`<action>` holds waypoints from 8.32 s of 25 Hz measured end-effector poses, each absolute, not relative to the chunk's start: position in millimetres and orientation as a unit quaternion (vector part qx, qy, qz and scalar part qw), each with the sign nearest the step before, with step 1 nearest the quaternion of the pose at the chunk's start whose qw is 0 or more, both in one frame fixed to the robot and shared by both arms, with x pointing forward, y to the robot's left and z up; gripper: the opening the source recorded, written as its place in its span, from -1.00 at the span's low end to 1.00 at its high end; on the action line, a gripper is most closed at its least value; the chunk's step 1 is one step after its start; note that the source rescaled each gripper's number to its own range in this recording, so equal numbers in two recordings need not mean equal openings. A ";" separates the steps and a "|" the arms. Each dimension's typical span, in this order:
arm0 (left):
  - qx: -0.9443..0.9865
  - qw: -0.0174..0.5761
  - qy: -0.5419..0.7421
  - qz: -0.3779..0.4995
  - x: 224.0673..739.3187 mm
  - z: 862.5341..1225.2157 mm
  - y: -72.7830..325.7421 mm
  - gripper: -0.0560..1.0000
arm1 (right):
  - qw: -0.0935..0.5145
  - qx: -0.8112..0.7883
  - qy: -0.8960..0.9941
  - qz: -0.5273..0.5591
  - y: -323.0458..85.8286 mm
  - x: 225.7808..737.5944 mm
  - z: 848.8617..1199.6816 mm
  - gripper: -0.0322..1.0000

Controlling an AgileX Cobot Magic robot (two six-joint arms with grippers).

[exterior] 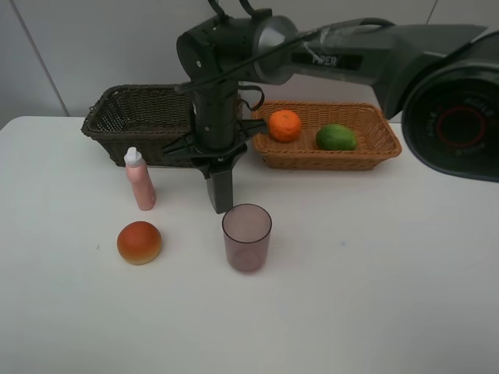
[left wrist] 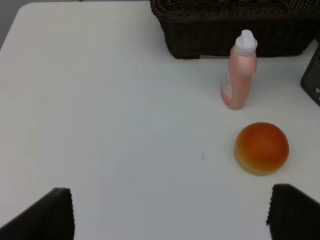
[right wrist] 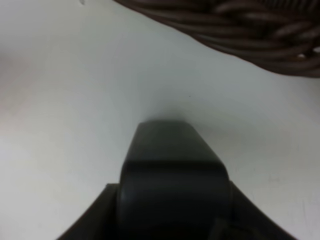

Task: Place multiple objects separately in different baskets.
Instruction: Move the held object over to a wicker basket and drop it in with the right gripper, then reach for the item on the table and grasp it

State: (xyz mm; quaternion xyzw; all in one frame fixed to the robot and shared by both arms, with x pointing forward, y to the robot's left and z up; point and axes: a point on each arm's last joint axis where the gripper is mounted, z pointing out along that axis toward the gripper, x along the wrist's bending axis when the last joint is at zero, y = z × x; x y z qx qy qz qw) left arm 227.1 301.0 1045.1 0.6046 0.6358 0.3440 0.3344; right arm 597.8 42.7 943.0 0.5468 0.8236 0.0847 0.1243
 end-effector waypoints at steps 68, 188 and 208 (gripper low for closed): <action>0.605 0.334 0.636 0.344 227.1 1045.1 301.0 1.00 | 0.262 0.413 0.812 0.317 40.4 667.4 1011.9 -0.89; 0.604 0.332 0.636 0.346 227.1 1045.1 301.4 1.00 | 0.306 0.674 0.615 0.271 -305.7 300.3 1094.4 0.68; 0.604 0.332 0.636 0.346 227.1 1045.1 301.4 1.00 | 0.366 0.642 0.579 0.345 -303.7 241.3 1059.1 0.68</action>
